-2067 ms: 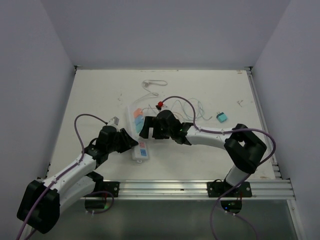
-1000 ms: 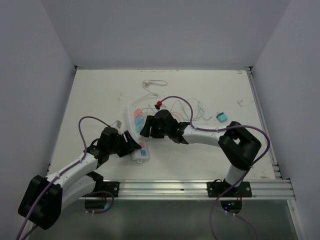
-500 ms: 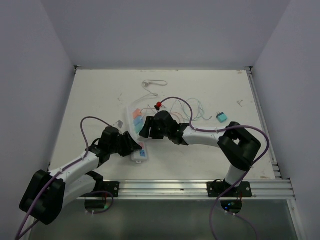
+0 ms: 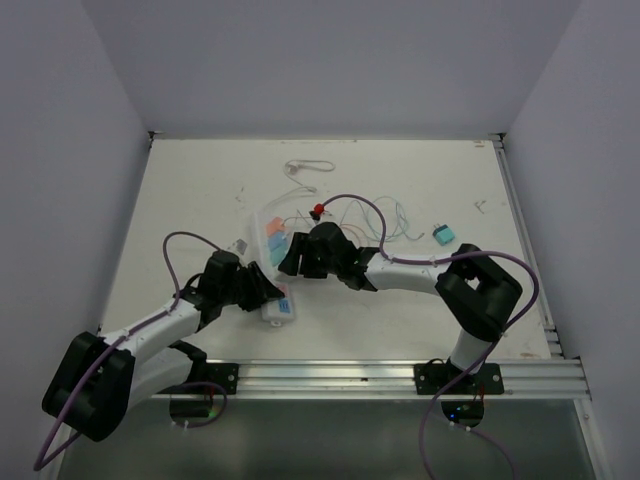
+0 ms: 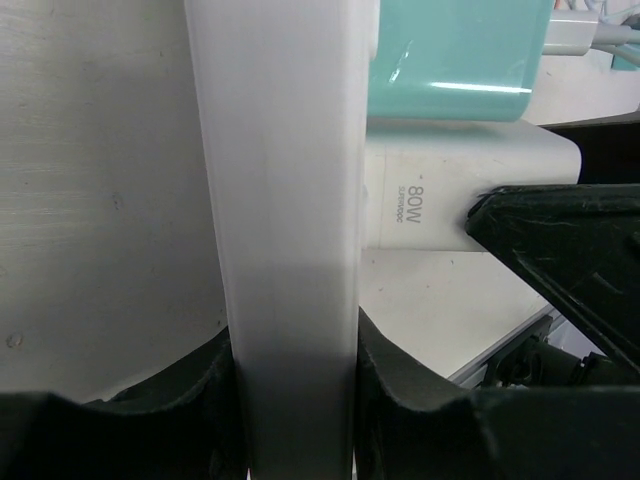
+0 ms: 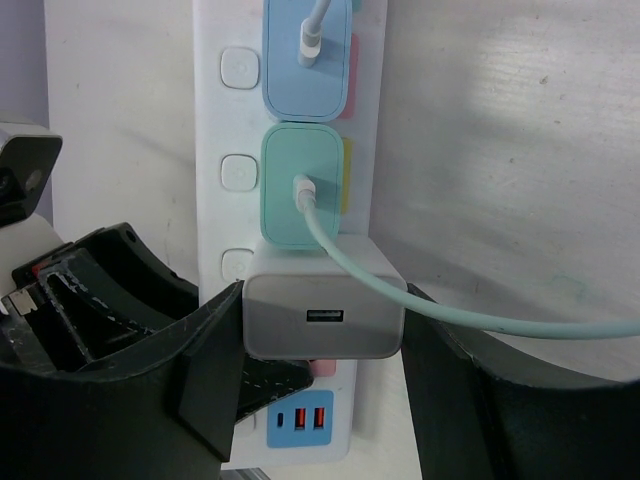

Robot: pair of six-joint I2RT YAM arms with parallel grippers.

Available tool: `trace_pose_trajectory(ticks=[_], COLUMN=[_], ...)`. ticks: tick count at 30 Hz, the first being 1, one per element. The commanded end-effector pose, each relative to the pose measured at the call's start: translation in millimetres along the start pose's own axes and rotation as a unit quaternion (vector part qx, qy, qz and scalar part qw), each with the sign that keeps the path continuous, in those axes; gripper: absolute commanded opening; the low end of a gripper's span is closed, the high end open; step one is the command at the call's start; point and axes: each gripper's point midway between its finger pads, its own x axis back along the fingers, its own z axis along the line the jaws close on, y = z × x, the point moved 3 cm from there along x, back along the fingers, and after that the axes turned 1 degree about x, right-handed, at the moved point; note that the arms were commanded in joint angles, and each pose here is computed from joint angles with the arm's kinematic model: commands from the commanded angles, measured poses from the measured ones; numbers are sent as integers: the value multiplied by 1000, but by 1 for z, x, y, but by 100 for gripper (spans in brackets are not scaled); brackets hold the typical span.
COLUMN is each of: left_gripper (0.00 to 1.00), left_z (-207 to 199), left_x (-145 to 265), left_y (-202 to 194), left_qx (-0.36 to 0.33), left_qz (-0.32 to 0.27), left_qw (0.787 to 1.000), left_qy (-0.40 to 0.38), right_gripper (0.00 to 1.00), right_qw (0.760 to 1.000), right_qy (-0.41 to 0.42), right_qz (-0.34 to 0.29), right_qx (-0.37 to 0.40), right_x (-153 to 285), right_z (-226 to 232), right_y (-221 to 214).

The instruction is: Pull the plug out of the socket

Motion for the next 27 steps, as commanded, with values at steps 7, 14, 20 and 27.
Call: trace_pose_trajectory(ticks=[7,14,20,27], left_gripper=[0,0,0,0], left_z=[7,22,28,35], left_x=[1,3,3,2], left_y=[9,1,-1,-2], left_qx=[-6,11,30,38], left_qz=[-36,-43,-53,-57], left_qw=[999,998,997,996], left_qy=[23,37,41,53], right_gripper=[0,0,0,0], right_qw=[999,998,996,994], right_qy=[36,61,83,93], right_qz=[-8,-13,-19,-30], right_qx=[6,-20,-38,-48], right_x=[12,24,28,36], right_z=[17,15,8,1], right_y=[0,11,18,27])
